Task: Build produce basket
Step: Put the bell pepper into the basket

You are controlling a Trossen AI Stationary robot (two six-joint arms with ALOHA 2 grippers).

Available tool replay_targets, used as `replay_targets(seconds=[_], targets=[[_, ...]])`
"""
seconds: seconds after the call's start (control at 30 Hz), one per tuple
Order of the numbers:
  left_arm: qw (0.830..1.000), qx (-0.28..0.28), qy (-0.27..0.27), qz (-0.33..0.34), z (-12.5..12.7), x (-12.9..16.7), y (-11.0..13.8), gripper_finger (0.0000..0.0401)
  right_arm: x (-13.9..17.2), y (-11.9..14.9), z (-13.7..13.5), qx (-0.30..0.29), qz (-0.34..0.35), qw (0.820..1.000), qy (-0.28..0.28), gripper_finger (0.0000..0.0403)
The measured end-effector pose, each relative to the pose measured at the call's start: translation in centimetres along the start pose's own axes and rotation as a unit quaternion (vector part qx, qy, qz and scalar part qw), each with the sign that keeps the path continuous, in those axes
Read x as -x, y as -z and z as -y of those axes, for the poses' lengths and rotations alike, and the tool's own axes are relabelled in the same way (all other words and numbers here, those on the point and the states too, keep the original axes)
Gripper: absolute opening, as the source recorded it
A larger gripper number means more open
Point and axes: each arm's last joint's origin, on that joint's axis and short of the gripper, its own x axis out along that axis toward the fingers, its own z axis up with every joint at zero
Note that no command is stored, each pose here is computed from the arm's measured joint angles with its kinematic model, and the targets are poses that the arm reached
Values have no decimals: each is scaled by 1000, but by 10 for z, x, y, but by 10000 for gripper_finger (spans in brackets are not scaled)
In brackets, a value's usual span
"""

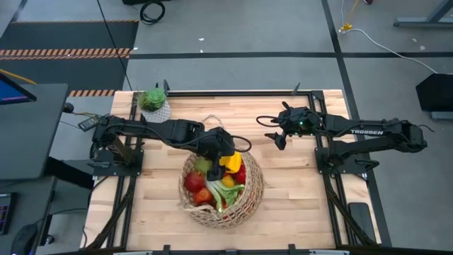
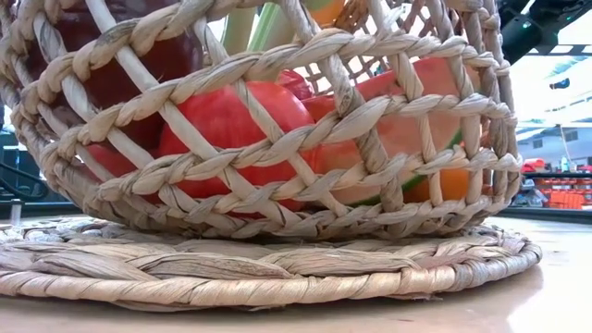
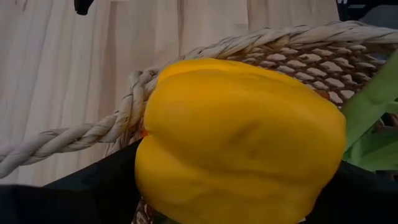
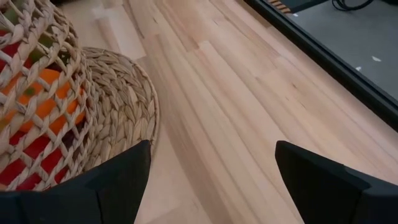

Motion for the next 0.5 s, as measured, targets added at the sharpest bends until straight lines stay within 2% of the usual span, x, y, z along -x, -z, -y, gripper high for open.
replay_targets(seconds=[0.3, 0.5], targets=[[1000, 0, 0, 2, 0, 0, 0, 353, 0, 0, 0, 0, -2, 1000, -5, 348], [1000, 2, 3, 27, 0, 1, -5, 353, 0, 1, 0, 0, -7, 1000, -5, 348]])
